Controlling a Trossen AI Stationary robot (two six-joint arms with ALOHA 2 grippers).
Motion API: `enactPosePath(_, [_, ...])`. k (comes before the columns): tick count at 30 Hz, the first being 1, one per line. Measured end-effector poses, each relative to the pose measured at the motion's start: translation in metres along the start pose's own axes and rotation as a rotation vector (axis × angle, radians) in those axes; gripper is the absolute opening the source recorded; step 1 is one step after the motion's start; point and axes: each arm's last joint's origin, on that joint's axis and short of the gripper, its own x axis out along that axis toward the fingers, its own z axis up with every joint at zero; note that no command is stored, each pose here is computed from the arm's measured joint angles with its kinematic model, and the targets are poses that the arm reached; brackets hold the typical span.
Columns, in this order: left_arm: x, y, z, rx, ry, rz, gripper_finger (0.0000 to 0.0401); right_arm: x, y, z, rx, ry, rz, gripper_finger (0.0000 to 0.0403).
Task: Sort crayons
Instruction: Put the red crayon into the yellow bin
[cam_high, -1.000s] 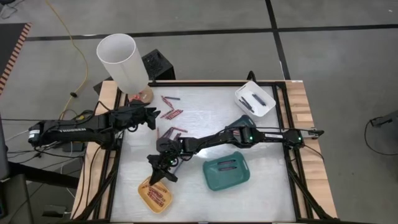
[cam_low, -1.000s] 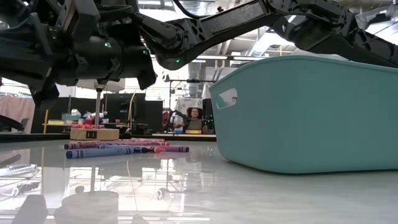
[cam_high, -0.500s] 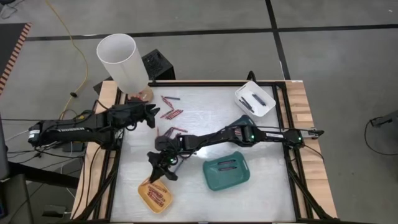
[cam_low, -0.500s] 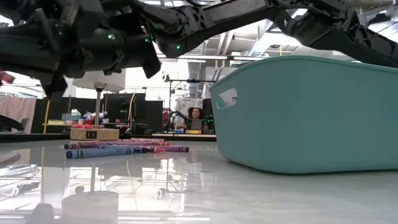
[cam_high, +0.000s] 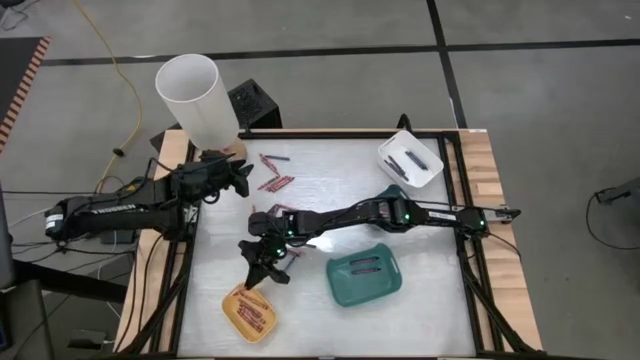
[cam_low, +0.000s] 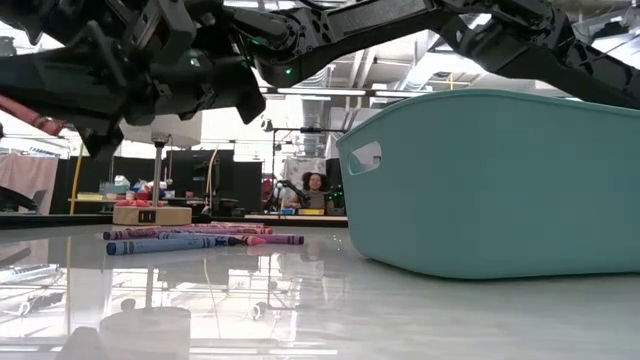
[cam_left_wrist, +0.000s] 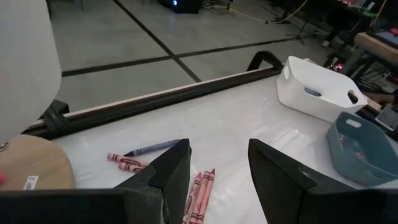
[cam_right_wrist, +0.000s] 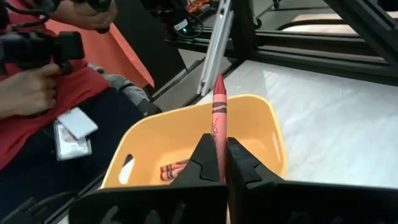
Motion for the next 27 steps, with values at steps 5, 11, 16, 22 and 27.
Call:
enactPosePath(5, [0.001, 0.002, 0.0, -0.002, 0.003, 0.016, 0.0151, 0.001, -0.001, -0.001, -0.041, 0.01, -0.075, 0.0003])
enactPosePath(11, [0.001, 0.004, -0.004, 0.019, 0.058, 0.007, 0.0151, 0.018, 0.012, -0.012, -0.192, 0.14, -0.243, 0.0003])
enactPosePath(16, [0.001, 0.005, -0.007, 0.055, 0.083, 0.016, 0.0151, 0.038, 0.032, -0.023, -0.251, 0.264, -0.287, 0.0003])
enactPosePath(22, [0.001, 0.006, -0.004, 0.06, 0.036, 0.059, 0.0151, 0.027, 0.034, -0.01, -0.283, 0.299, -0.404, 0.0003])
enactPosePath(27, [0.001, 0.006, -0.003, 0.062, 0.024, 0.074, 0.0151, 0.017, 0.029, -0.003, -0.279, 0.299, -0.439, 0.0003])
